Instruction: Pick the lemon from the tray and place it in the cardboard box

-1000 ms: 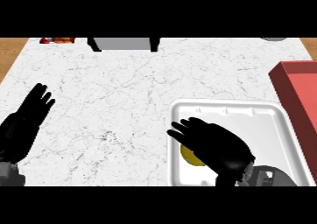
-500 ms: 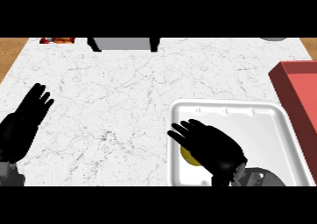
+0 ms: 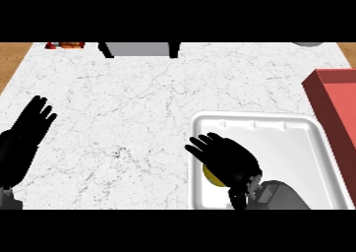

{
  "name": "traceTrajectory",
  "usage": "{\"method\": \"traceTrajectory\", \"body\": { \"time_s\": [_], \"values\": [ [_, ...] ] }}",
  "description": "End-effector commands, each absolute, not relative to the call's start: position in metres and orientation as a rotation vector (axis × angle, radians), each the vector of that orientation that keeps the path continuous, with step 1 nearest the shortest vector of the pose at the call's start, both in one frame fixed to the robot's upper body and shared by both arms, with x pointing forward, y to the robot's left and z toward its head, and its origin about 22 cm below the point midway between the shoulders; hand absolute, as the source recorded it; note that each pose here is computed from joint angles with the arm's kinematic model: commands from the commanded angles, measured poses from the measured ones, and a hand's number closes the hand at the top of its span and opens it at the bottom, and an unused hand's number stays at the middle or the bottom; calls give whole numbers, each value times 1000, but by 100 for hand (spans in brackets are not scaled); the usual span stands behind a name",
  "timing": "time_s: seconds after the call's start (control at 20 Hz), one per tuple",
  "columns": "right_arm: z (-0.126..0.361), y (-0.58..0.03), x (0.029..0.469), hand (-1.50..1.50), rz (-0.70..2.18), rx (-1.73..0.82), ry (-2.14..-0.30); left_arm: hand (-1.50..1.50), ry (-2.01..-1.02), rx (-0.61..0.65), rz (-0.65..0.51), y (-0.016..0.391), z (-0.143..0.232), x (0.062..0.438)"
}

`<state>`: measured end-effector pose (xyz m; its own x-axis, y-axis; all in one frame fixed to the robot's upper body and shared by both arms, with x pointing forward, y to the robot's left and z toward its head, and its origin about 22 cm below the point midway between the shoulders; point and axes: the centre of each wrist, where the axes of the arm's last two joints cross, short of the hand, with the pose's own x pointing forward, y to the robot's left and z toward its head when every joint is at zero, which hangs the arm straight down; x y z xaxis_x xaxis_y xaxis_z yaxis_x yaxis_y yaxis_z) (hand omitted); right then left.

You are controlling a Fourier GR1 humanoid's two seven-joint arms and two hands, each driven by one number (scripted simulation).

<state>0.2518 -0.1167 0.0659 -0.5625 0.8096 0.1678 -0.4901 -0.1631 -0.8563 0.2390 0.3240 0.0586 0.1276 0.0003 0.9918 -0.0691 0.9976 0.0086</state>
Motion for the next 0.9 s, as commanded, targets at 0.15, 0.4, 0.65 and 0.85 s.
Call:
{"method": "traceTrajectory", "body": {
  "time_s": [0.15, 0.4, 0.65, 0.85],
  "values": [
    [52, -125, 234, -150, 1853, -410, -1177, 0, -1460, 46, 49, 322, 48, 252],
    [42, -138, 258, -150, 1831, -434, -1170, 0, -1433, 42, 45, 319, 44, 243],
    [48, -116, 264, 150, 1841, -442, -1251, 0, -1446, 51, 41, 320, 53, 241],
    [32, -128, 278, 150, 1863, -402, -1317, 0, -1455, 55, 41, 321, 55, 245]
  ]
}}
